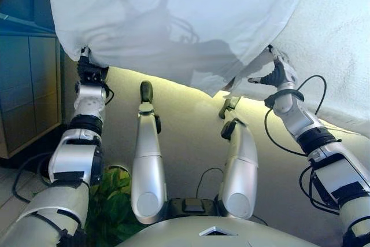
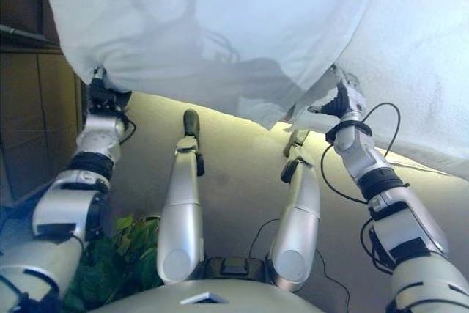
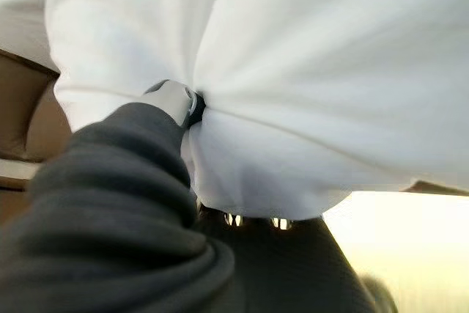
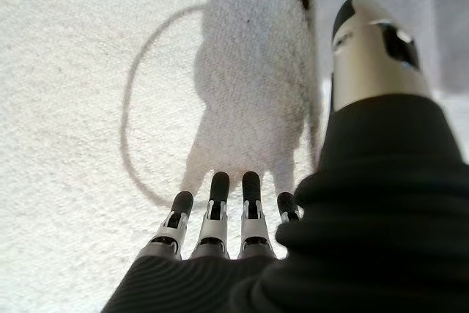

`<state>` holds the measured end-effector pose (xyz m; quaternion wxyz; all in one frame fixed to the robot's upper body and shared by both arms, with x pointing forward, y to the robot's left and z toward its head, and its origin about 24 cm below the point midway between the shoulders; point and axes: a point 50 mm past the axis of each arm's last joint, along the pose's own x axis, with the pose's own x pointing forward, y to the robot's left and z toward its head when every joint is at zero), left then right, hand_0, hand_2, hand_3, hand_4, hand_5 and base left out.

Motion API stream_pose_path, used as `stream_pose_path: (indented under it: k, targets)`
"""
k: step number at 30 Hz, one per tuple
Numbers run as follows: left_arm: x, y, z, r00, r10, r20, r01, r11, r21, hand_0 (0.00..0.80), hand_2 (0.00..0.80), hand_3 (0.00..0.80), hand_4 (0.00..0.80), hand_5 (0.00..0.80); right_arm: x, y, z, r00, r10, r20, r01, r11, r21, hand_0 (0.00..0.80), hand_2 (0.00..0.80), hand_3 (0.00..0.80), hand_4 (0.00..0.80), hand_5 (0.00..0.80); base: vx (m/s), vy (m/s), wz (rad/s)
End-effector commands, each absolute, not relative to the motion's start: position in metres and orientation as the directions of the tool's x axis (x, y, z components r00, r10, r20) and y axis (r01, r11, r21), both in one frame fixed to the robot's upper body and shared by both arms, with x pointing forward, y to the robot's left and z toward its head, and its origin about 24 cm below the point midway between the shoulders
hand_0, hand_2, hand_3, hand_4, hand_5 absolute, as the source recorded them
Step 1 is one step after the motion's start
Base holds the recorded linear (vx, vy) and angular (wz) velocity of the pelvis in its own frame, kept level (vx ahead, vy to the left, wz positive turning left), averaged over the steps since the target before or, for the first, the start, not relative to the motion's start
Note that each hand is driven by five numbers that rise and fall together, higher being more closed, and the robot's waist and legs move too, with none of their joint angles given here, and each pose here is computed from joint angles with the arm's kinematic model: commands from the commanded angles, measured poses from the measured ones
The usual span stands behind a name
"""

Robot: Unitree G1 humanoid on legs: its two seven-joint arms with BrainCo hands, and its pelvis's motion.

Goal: Make the bed neatly

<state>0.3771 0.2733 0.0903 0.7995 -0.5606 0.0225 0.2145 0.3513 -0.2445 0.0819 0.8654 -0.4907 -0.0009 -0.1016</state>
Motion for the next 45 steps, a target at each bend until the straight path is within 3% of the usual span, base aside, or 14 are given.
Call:
stream_pose_path:
  k: [1, 3, 4, 5, 16, 23, 30, 38, 45]
  targets:
    - [0.296, 0.396, 0.069, 0.541, 0.676, -0.500, -0.657, -0.031, -0.753, 0.800, 0.800, 0.800, 0.800, 0.800, 0.340, -0.257, 0.063, 0.968, -0.244, 0.064, 0.191, 0.544, -0.817, 0.000, 0.000, 0.000, 0.000, 0.000, -0.015, -0.063, 0.00]
    - [0.296, 0.393, 0.064, 0.541, 0.656, -0.526, -0.661, -0.054, -0.748, 0.762, 0.762, 0.762, 0.762, 0.762, 0.339, -0.256, 0.060, 0.967, -0.247, 0.060, 0.193, 0.557, -0.808, 0.000, 0.000, 0.000, 0.000, 0.000, -0.012, -0.085, 0.01]
    - [0.299, 0.388, 0.060, 0.560, 0.633, -0.534, -0.658, -0.053, -0.752, 0.163, 0.163, 0.163, 0.163, 0.163, 0.338, -0.254, 0.056, 0.966, -0.253, 0.057, 0.196, 0.569, -0.798, 0.000, 0.000, 0.000, 0.000, 0.000, -0.013, -0.103, 0.02]
    - [0.301, 0.383, 0.057, 0.574, 0.617, -0.538, -0.656, -0.046, -0.754, 0.000, 0.000, 0.000, 0.000, 0.000, 0.338, -0.253, 0.054, 0.965, -0.255, 0.054, 0.197, 0.577, -0.793, 0.000, 0.000, 0.000, 0.000, 0.000, -0.014, -0.119, 0.04]
    - [0.315, 0.335, 0.026, 0.642, 0.522, -0.562, -0.630, -0.060, -0.775, 0.000, 0.000, 0.000, 0.000, 0.000, 0.332, -0.229, 0.029, 0.952, -0.307, -0.004, 0.214, 0.672, -0.709, 0.000, 0.000, 0.000, 0.000, 0.000, -0.001, -0.154, 0.11]
    - [0.326, 0.311, 0.028, 0.730, 0.545, -0.412, -0.580, 0.176, -0.795, 0.000, 0.000, 0.000, 0.000, 0.000, 0.318, -0.222, 0.007, 0.929, -0.364, -0.070, 0.243, 0.740, -0.627, 0.000, 0.000, 0.000, 0.000, 0.000, 0.022, -0.170, 0.12]
    - [0.329, 0.278, 0.029, 0.853, 0.469, -0.228, -0.443, 0.419, -0.793, 0.000, 0.000, 0.000, 0.000, 0.000, 0.292, -0.224, -0.016, 0.914, -0.392, -0.105, 0.263, 0.770, -0.582, 0.000, 0.000, 0.000, 0.000, 0.000, 0.021, -0.116, 0.11]
    - [0.301, 0.242, 0.004, 0.944, 0.289, -0.159, -0.328, 0.771, -0.546, 0.000, 0.000, 0.000, 0.000, 0.000, 0.257, -0.232, -0.018, 0.935, -0.341, -0.095, 0.243, 0.813, -0.530, 0.000, 0.000, 0.000, 0.000, 0.000, 0.055, -0.012, -0.08]
    - [0.256, 0.236, -0.033, 0.961, 0.172, -0.218, -0.264, 0.804, -0.532, 0.000, 0.000, 0.000, 0.000, 0.000, 0.218, -0.247, -0.038, 0.909, -0.352, -0.224, 0.240, 0.881, -0.409, 0.000, 0.000, 0.000, 0.000, 0.000, 0.152, 0.055, -0.19]
